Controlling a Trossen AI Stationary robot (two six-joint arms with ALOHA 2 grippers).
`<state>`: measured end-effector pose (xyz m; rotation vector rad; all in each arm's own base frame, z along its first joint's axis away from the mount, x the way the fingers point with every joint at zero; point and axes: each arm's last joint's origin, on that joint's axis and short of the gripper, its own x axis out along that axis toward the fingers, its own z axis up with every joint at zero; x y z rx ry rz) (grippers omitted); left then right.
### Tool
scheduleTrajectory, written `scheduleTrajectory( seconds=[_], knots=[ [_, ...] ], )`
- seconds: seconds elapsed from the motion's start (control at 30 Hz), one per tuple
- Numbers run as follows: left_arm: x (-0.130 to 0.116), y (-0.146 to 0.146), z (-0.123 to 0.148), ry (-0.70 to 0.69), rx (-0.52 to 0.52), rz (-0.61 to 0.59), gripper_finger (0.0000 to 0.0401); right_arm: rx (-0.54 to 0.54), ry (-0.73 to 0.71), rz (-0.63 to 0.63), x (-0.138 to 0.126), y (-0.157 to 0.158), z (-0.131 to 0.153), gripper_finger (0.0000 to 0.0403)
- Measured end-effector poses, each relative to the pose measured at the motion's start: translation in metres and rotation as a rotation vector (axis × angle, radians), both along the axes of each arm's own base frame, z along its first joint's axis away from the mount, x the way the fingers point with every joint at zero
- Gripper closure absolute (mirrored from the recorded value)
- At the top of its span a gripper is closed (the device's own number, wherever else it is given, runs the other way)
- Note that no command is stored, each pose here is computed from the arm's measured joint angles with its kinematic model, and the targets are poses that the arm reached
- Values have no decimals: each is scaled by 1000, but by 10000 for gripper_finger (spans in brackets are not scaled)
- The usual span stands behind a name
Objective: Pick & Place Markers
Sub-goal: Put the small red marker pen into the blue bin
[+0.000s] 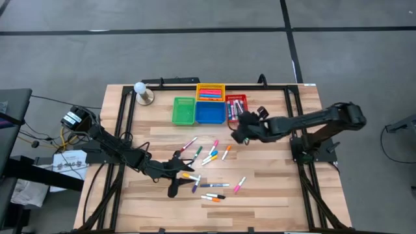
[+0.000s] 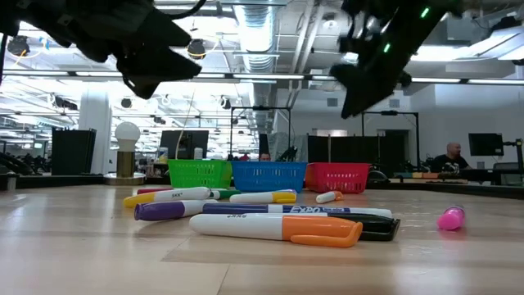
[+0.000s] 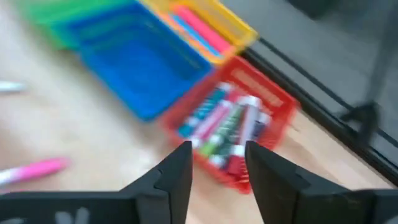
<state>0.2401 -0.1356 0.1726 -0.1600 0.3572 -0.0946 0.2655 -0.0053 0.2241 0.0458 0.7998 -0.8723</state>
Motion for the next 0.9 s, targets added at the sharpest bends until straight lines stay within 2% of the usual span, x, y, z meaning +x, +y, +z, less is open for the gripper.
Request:
scheduleTrajectory(
  seconds=[0.1,0.27,0.37,0.67,0.9],
  knots=[
    [-2,1,-4,12,5,1,196,67,-18,169,-8,20,14,280],
    [-3,2,-5,18,1,3,196,260,-39,458,-20,58,27,294],
    [-4,0,-5,18,0,-4,196,296,-31,584,-27,86,27,296],
    [-5,-1,-5,19,0,-11,196,256,4,794,-35,162,0,296],
    [-5,-1,-5,18,0,-11,196,257,16,835,-27,187,-26,297]
  ],
)
